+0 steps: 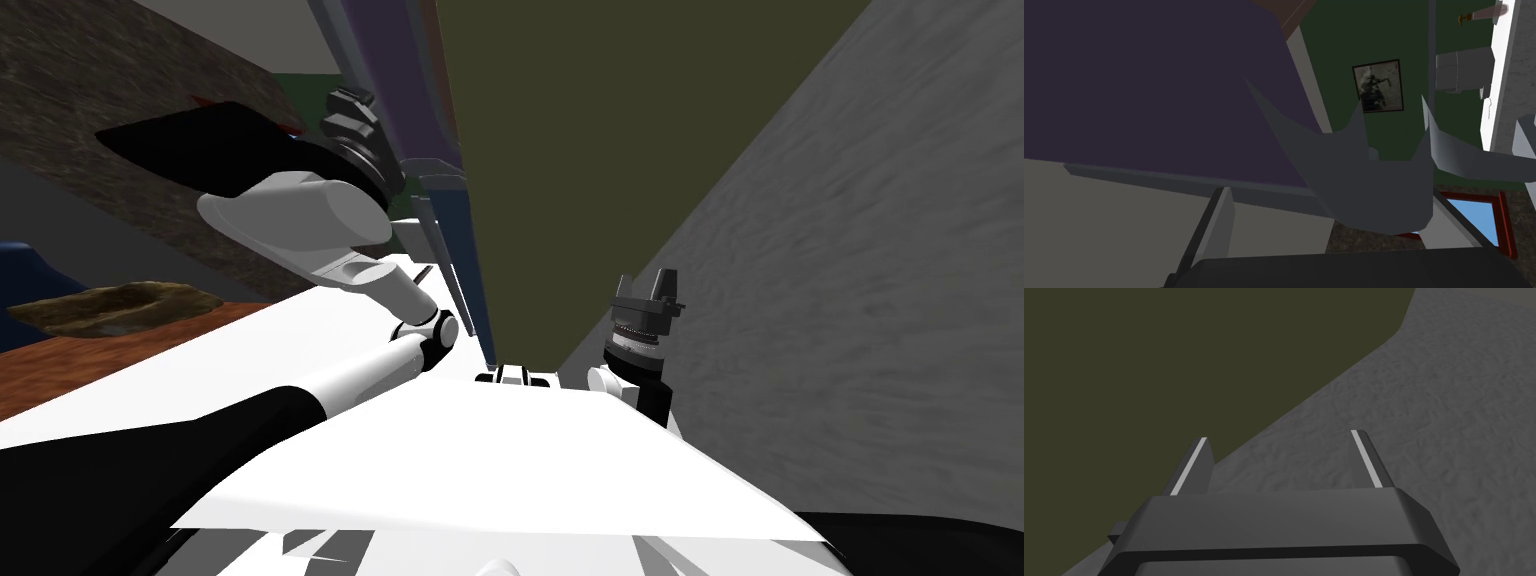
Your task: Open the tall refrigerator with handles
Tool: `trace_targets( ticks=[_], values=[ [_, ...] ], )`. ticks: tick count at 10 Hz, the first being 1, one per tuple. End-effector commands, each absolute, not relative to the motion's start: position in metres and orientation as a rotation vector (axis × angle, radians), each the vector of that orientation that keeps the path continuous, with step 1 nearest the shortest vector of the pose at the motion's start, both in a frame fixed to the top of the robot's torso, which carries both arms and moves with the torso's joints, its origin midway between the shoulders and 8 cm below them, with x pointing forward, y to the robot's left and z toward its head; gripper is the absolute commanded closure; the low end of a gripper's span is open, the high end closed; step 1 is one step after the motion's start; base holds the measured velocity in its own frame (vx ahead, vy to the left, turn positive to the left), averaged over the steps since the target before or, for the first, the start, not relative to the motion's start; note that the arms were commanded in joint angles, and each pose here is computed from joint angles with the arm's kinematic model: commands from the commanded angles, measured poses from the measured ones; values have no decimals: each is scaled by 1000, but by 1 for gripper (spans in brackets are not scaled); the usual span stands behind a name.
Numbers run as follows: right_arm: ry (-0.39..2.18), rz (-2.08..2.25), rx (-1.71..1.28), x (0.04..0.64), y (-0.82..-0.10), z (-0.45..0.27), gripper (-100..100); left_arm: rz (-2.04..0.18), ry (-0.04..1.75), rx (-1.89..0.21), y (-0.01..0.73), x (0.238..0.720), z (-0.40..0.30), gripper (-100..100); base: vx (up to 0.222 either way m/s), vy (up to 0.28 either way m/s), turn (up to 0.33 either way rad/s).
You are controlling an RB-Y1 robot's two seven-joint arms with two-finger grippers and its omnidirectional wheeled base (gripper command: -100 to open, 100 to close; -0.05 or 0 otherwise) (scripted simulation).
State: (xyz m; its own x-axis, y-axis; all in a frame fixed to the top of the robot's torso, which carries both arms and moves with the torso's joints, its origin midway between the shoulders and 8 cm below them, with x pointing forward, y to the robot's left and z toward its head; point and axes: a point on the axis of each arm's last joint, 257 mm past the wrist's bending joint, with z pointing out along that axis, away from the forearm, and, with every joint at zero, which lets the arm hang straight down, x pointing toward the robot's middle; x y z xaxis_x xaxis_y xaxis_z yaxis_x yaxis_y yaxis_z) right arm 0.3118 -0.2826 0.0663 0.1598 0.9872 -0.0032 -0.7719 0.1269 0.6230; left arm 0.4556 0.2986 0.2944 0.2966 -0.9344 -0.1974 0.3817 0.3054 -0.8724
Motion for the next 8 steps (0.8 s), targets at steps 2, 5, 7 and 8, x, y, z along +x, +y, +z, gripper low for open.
trace_targets(
  ticks=[2,5,7,8],
  values=[
    [475,1352,553,312,-283,66,0,-1007,894,-836,289,468,293,-100,-4,1,5],
    [475,1352,553,312,-283,66,0,-993,963,-857,280,480,290,-100,-2,5,-1],
    [475,1352,553,312,-283,66,0,-984,994,-864,276,484,289,-100,3,-1,0],
    [475,1352,553,312,-283,66,0,-979,1009,-867,274,486,289,-100,4,1,21]
  ],
)
